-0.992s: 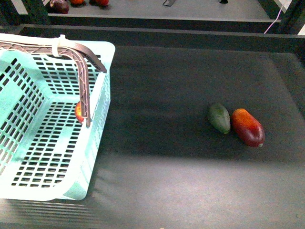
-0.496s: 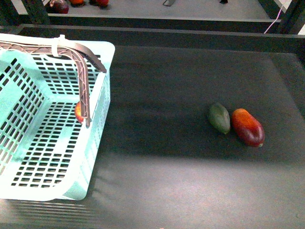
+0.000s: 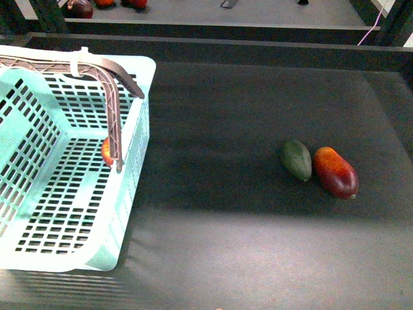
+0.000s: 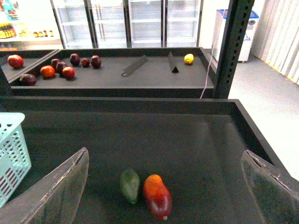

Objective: Pick apple with right arm and hold basket with left

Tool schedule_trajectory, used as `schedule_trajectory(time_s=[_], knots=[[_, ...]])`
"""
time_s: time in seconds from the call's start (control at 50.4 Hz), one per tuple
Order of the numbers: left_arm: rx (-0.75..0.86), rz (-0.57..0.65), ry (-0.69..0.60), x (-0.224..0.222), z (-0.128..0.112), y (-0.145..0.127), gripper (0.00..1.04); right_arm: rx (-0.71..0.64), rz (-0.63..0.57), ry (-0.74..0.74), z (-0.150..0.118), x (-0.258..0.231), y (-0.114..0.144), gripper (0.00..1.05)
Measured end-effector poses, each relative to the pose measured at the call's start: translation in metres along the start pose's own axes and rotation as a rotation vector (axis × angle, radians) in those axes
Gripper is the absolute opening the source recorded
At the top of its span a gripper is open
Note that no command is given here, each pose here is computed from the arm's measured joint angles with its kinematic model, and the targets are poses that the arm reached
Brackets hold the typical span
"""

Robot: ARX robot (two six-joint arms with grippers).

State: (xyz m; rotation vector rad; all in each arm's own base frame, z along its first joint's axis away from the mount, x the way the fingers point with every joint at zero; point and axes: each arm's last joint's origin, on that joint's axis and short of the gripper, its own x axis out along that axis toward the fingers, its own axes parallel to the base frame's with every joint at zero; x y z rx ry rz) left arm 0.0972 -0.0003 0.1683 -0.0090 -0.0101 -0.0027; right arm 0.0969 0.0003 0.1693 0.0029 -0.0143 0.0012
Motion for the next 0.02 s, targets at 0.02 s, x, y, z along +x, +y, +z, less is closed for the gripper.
schedule_trajectory(time_s=[0.02], knots=[[0.0,0.0,0.0,0.0,0.0,0.0,0.98,0.0,0.0,0.0,0.0,0.0,0.0,0.96]])
